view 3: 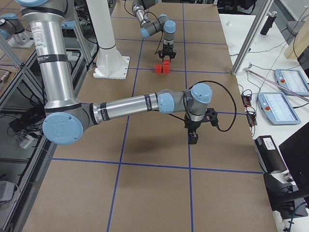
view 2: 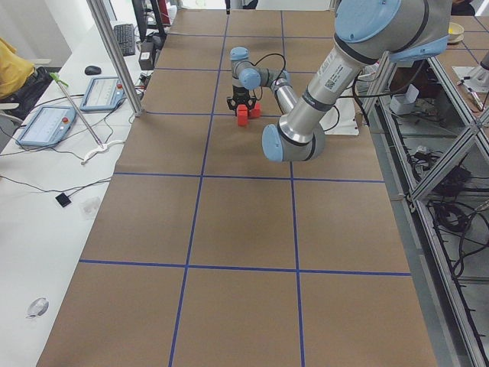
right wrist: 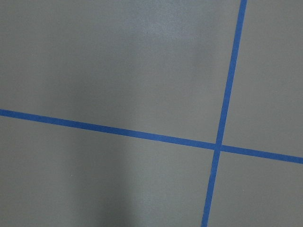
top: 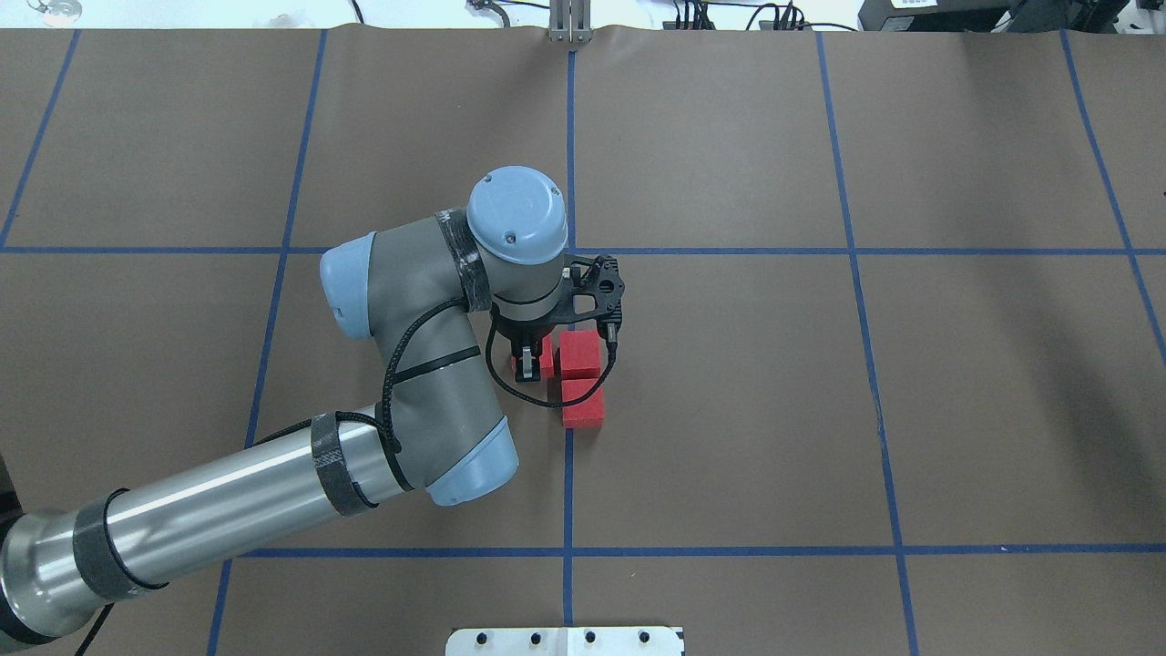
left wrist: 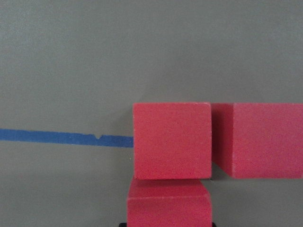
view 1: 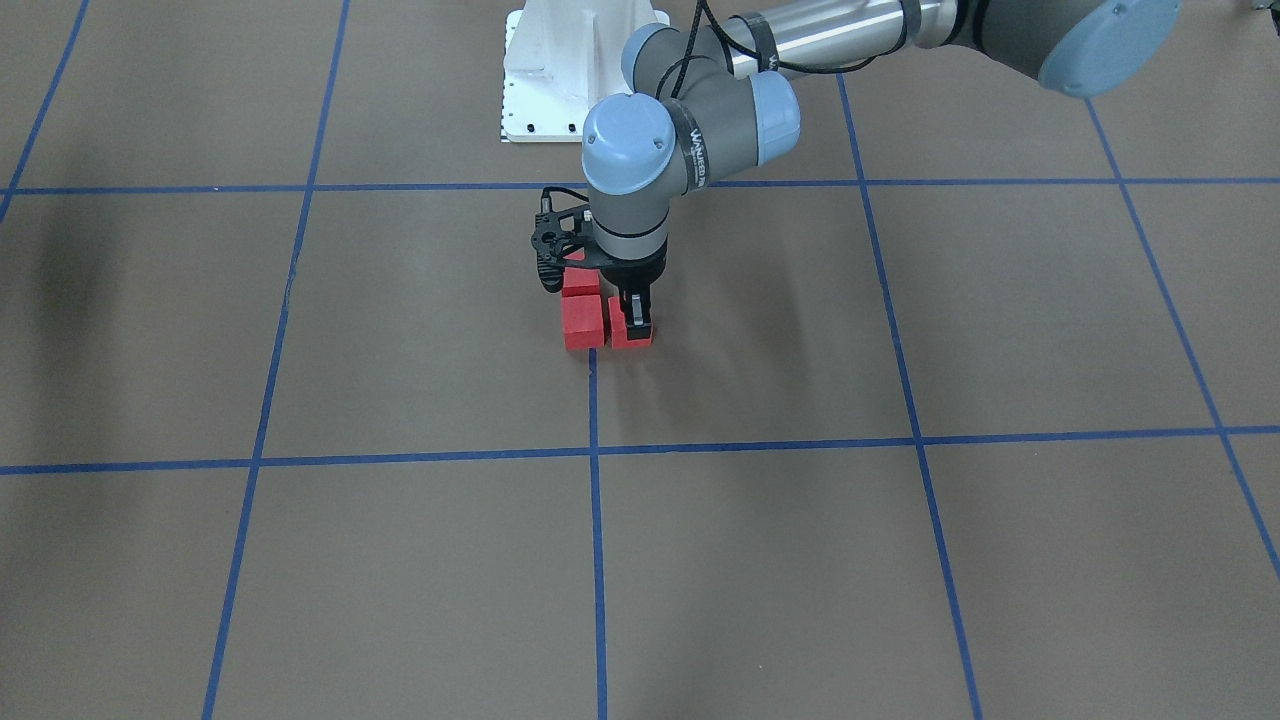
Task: Form red blocks into L shape at center
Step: 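Nudge the held cube flush beside the farther cube with the left gripper, then open the left gripper and lift it away from the cubes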
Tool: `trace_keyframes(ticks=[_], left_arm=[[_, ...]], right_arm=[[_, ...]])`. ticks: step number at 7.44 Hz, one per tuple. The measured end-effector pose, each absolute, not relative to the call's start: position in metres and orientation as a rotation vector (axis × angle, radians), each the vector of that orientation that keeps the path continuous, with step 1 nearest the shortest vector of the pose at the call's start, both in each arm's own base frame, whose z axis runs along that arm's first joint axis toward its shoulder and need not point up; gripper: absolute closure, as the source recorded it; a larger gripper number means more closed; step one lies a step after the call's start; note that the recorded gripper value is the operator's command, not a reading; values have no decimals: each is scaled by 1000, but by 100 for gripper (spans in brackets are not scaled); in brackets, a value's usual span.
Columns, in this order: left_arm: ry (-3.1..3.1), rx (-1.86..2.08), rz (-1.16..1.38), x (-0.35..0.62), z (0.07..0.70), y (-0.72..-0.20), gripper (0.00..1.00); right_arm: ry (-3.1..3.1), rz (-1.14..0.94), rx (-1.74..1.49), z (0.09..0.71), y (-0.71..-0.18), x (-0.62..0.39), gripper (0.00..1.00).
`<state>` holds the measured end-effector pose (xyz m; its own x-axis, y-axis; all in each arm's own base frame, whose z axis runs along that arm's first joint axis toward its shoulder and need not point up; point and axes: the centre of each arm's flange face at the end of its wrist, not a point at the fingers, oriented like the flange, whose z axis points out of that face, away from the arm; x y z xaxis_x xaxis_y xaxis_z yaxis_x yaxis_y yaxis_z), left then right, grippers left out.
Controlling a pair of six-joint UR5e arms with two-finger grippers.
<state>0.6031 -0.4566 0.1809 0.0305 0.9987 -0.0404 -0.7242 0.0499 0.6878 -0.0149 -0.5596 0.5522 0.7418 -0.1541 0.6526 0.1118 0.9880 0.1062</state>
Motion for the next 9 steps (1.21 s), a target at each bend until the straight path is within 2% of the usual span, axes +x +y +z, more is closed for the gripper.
trace_keyframes(ticks=[1,3,5,7,9], left_arm=[[614,576,1445,603,180,-457,29],[620,592,1445,601,176,-457,17],[625,629,1430,585,163,-463,0],[609,677,1367,541,153,-494,0],[562,667,1261,482,176,-544,0]], right_arm=[[-720,-146,62,552,-560,-15,1],[-721,-146,61,552,-560,-15,1],[-720,-146,62,552,-560,-15,1],[-720,-142,64,552,-560,-12,1],[-719,-134,62,556,-558,-7,1]])
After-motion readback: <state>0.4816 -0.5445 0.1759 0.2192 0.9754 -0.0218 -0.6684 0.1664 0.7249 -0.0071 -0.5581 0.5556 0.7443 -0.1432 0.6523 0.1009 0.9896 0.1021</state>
